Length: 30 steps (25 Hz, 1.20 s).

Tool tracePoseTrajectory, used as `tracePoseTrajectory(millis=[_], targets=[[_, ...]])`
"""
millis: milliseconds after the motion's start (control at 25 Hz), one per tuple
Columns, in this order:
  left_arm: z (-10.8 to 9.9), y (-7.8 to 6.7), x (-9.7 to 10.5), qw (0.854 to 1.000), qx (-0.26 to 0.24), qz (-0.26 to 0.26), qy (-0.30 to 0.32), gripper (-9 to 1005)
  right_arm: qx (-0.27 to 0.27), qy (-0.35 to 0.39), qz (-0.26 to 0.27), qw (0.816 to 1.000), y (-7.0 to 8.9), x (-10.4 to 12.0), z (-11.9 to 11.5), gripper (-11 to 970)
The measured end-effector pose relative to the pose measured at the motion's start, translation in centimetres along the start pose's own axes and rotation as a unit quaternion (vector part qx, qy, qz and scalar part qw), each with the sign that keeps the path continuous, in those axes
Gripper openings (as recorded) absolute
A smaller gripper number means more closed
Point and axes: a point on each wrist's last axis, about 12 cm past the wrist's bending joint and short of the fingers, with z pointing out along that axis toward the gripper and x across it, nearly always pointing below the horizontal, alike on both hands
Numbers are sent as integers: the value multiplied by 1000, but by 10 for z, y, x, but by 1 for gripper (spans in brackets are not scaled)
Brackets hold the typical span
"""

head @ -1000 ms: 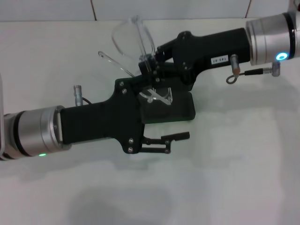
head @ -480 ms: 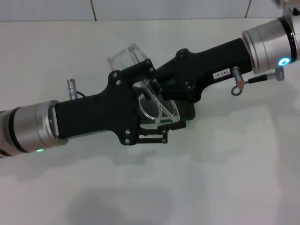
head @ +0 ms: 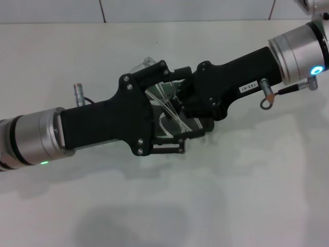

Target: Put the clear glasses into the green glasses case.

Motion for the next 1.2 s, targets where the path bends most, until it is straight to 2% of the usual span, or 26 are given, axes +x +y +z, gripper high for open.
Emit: tracePoseTrajectory(millis=[240,600,1200], targets=[[-3,-1,0,1000,-12,2,-2,839,-2,6,1,1000,0,0,-7,115],[0,-4,-2,999,-33,29,-21,837,-40,32,14,999,6,0,-7,116],[-4,-17,-2,993,-90,72,-36,834,-60,6,22,998,13,-1,-30,118]])
